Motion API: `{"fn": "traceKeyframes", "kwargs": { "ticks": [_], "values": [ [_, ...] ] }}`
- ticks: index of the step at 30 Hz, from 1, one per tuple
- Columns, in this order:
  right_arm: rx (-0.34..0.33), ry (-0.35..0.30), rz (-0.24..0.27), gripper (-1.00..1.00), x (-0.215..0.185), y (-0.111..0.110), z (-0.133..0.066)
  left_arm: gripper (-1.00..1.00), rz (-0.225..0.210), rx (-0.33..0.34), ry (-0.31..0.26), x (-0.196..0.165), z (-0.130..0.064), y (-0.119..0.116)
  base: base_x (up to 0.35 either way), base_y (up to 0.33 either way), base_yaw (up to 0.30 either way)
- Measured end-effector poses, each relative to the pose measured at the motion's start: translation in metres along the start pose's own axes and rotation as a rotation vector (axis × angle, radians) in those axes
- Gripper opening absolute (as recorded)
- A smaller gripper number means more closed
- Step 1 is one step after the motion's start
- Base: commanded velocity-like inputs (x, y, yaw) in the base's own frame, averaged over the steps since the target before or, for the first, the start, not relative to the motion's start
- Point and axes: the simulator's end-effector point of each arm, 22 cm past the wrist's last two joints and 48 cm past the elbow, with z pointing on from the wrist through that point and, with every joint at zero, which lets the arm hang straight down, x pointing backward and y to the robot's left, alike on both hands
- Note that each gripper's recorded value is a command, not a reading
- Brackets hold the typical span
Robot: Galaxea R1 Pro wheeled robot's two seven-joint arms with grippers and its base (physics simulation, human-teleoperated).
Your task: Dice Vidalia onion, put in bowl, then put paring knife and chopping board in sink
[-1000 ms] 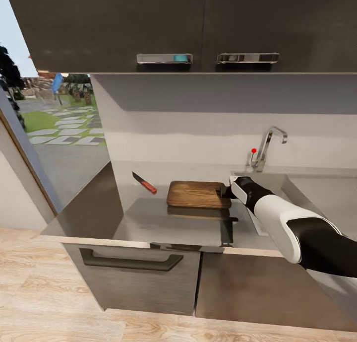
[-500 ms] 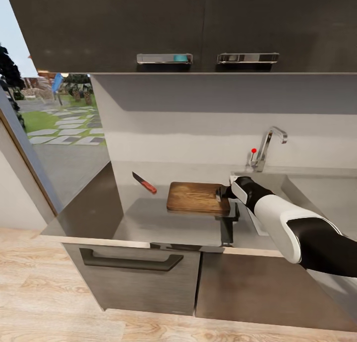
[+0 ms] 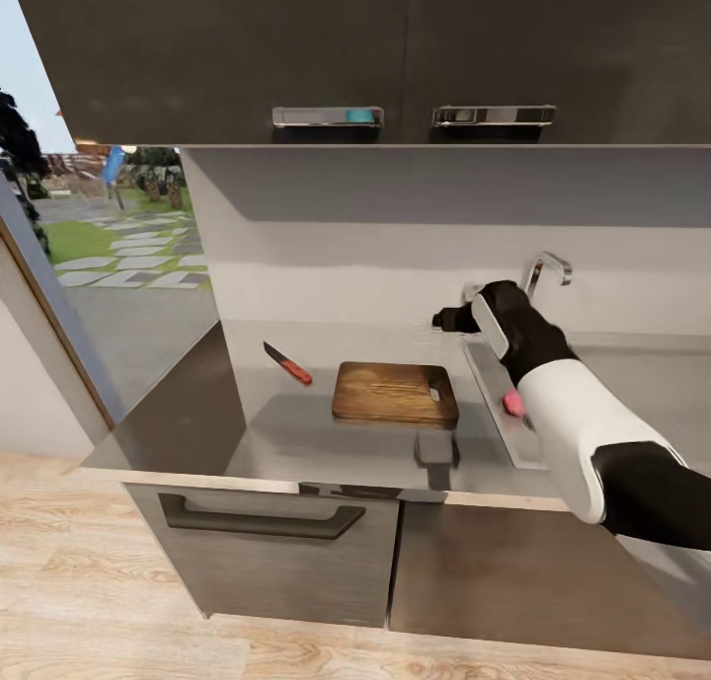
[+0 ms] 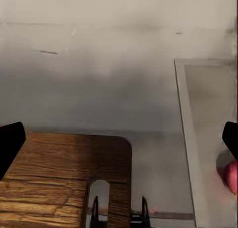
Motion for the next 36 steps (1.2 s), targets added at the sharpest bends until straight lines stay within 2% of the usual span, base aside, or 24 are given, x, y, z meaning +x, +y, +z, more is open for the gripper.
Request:
{"fn": "traceKeyframes", "kwargs": {
  "ticks": [6,10,14,17,21,27,36],
  "values": [
    [0.008,-0.015,-0.004,1.00,-0.010,-0.002,-0.008,1.00,0.000,0.000,0.000,0.000,0.000,0.000,0.000,0.000,0.000],
    [0.008,-0.003,-0.005,1.00,0.009,-0.002,-0.003,1.00,0.000,0.000,0.000,0.000,0.000,0.000,0.000,0.000,0.000],
    [-0.001,-0.040,-0.005,1.00,0.019,0.000,-0.007,1.00,0.000,0.000,0.000,0.000,0.000,0.000,0.000,0.000,0.000],
    [-0.008,-0.123,-0.007,1.00,0.040,0.005,-0.027,1.00,0.000,0.000,0.000,0.000,0.000,0.000,0.000,0.000,0.000],
    [0.011,-0.196,0.001,1.00,0.064,0.003,-0.054,1.00,0.000,0.000,0.000,0.000,0.000,0.000,0.000,0.000,0.000],
    [0.004,-0.261,0.016,1.00,0.093,0.004,-0.089,1.00,0.000,0.000,0.001,0.000,0.000,0.000,0.000,0.000,0.000],
    [0.000,-0.266,0.021,1.00,0.103,0.005,-0.096,1.00,0.000,0.000,0.001,0.000,0.000,0.000,-0.200,0.000,0.000]
  ]
}}
